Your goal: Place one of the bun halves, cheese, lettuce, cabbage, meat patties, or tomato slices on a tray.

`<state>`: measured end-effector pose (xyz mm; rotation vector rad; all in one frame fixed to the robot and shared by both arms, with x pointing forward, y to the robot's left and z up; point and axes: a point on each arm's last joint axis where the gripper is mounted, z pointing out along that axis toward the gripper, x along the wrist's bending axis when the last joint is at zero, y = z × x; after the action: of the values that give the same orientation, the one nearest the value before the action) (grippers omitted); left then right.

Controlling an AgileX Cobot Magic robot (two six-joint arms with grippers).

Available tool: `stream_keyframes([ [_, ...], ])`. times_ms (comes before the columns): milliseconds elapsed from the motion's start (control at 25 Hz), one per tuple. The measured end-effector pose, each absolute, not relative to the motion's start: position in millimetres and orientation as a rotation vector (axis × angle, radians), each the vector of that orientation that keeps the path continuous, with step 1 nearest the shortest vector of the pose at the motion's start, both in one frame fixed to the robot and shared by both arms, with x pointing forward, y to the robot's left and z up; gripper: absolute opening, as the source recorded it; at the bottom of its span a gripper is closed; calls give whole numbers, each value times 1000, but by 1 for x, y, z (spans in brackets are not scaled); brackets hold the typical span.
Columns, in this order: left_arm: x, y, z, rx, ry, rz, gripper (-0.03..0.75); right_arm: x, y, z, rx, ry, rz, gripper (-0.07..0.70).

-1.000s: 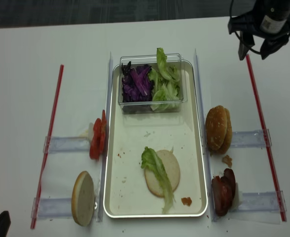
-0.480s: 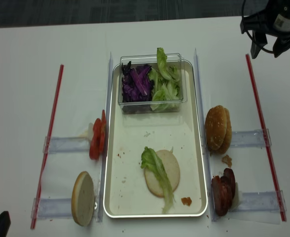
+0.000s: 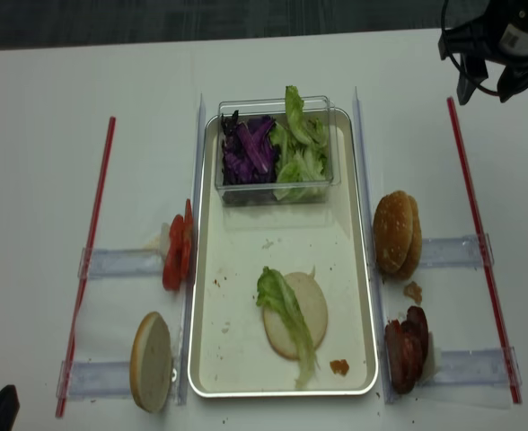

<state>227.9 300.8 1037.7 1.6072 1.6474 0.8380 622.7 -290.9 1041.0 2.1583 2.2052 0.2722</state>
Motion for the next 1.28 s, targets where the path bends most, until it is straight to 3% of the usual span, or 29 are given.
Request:
stream_keyframes([
  [280,228,301,1038,1607,1647,838,400,606,-289,1071,2126,2172,364,469],
  [600,228,301,1038,1607,1647,838,400,566,-289,1049,2196,2233,248,469],
  [1280,228,301,1038,1607,1647,838,400,483,-289,1030,2247,2272,160,463],
])
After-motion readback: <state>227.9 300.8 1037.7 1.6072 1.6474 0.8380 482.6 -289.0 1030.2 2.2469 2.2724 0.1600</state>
